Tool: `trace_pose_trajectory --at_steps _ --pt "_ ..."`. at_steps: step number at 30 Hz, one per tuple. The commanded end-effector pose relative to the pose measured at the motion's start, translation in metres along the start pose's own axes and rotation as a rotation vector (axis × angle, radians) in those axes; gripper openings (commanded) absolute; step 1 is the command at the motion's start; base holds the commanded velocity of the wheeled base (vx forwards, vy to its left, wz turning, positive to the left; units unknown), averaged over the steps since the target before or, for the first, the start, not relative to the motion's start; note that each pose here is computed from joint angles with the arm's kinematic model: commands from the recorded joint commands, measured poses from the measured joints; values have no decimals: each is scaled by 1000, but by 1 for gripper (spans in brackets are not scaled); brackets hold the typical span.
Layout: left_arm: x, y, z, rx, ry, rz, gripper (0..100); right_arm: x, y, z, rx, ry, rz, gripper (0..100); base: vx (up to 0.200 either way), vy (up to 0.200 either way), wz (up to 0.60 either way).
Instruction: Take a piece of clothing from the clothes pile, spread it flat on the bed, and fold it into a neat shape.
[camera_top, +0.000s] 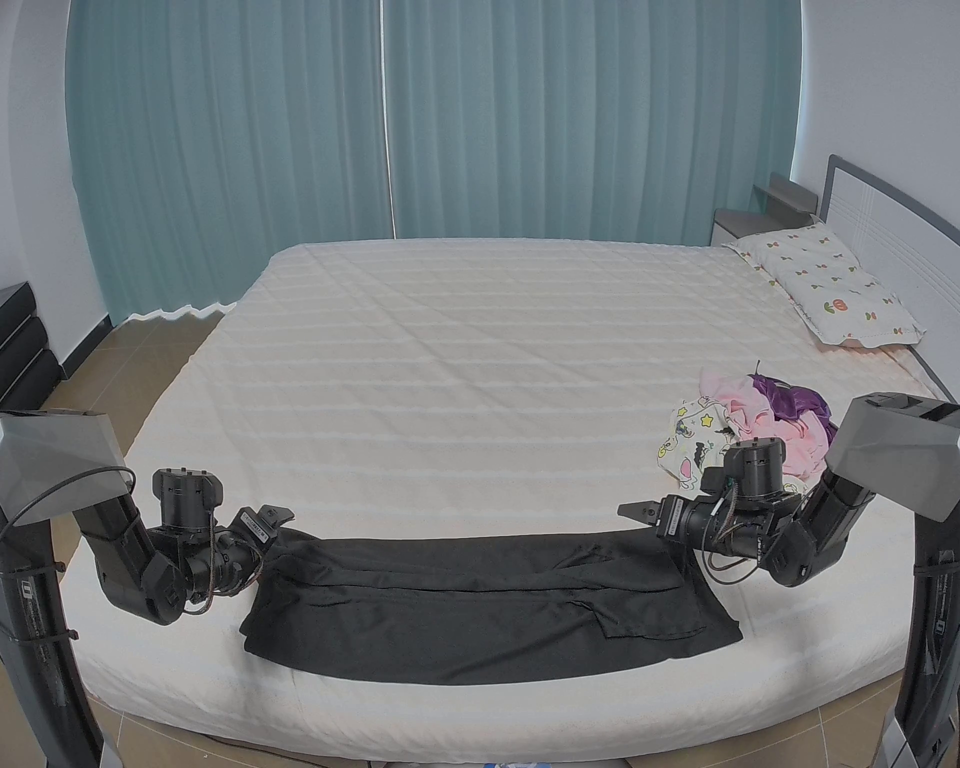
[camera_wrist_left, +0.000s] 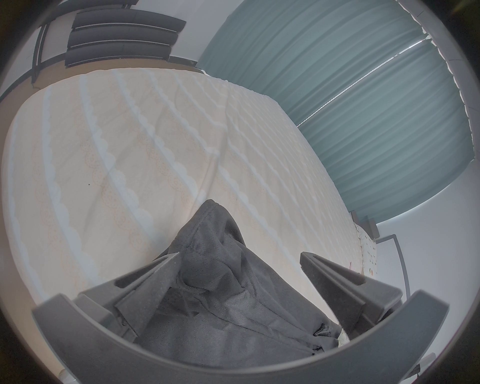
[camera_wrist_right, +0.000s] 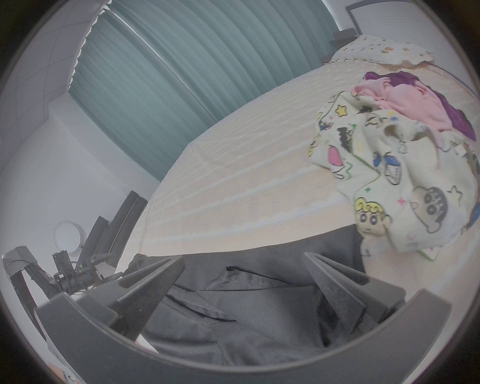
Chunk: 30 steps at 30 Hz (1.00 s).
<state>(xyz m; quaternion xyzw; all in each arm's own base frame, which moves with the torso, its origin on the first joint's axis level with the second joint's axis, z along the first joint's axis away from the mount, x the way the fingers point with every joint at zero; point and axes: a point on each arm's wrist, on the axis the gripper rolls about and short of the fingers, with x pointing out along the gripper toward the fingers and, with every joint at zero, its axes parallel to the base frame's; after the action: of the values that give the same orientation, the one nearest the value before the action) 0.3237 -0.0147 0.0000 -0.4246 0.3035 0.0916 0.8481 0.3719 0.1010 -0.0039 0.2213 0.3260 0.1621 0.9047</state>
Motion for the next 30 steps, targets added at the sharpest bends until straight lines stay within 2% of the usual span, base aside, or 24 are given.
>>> trace_pose_trajectory --at_steps 1,5,9,23,24,30 --pt "0 2 -2 -1 6 8 100 31 18 -11 -47 54 2 100 0 0 0" --pt "0 3 -2 -1 9 9 100 45 23 -9 -102 108 -34 100 0 0 0" --pt "0 3 -3 -1 9 12 100 60 23 -13 -160 114 -89 100 0 0 0" --pt "2 4 -3 0 12 16 100 64 35 -17 -239 153 -82 100 0 0 0" --pt "2 4 -3 0 12 16 100 64 35 -17 -242 159 -83 0 0 0 0" --pt "2 4 -3 1 11 14 100 64 38 -19 -305 176 -77 0 0 0 0"
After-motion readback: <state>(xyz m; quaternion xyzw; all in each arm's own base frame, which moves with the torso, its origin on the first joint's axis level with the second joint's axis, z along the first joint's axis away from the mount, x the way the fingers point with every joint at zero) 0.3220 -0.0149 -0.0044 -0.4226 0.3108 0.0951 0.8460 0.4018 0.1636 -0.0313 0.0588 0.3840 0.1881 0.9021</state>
